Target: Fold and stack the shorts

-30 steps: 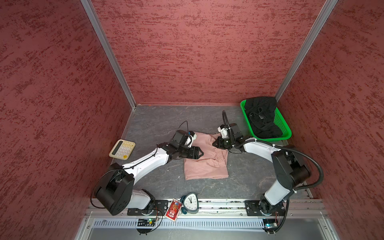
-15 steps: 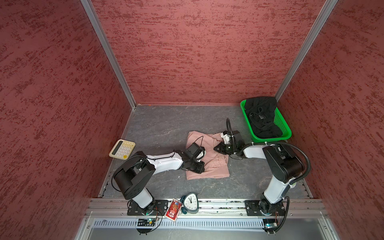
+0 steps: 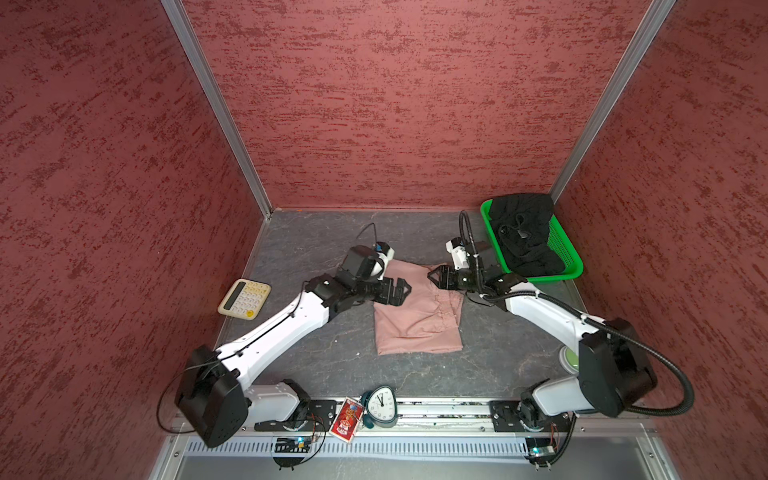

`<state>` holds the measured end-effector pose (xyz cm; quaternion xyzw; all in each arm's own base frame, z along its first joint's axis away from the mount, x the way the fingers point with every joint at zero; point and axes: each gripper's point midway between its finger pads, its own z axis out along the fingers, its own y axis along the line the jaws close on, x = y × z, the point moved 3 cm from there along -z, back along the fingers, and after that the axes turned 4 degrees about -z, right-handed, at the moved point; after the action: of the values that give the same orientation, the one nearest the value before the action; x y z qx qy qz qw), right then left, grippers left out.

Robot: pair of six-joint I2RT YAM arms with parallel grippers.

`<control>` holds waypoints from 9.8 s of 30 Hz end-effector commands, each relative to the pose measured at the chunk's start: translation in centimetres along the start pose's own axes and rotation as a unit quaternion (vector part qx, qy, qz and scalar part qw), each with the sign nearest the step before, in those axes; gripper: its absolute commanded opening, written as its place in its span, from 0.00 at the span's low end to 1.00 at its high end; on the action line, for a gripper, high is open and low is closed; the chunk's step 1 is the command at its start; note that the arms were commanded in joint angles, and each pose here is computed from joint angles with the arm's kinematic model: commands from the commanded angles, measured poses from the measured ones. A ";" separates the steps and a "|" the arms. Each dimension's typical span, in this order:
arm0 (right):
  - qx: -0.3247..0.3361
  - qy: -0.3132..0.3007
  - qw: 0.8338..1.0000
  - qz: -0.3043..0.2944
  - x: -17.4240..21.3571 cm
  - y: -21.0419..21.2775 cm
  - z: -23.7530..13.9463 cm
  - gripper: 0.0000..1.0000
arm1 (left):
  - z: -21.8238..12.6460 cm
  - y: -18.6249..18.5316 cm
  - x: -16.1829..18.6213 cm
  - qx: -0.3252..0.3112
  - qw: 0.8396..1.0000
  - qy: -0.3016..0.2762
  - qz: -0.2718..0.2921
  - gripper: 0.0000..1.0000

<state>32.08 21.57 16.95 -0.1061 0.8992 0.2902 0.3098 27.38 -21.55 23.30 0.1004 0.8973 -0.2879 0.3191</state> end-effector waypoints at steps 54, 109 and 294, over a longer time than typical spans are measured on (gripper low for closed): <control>0.069 -0.147 0.987 0.016 -2.0 -3.6 -6.3 0.70 | 10.1 7.6 -3.5 -0.189 0.973 0.115 0.068 0.99; 0.112 -0.192 0.974 0.048 -5.9 -7.1 -9.4 0.78 | 9.7 36.0 -6.0 -0.441 0.874 0.203 0.003 0.99; -0.008 -0.083 0.996 0.024 0.0 -4.1 -0.7 0.68 | 14.9 11.1 -8.9 0.043 0.997 -0.009 0.065 0.60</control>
<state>31.01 16.36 12.61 -0.0579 0.9061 0.2756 0.3157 46.32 -20.64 15.27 0.1540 0.8763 -0.2907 0.3521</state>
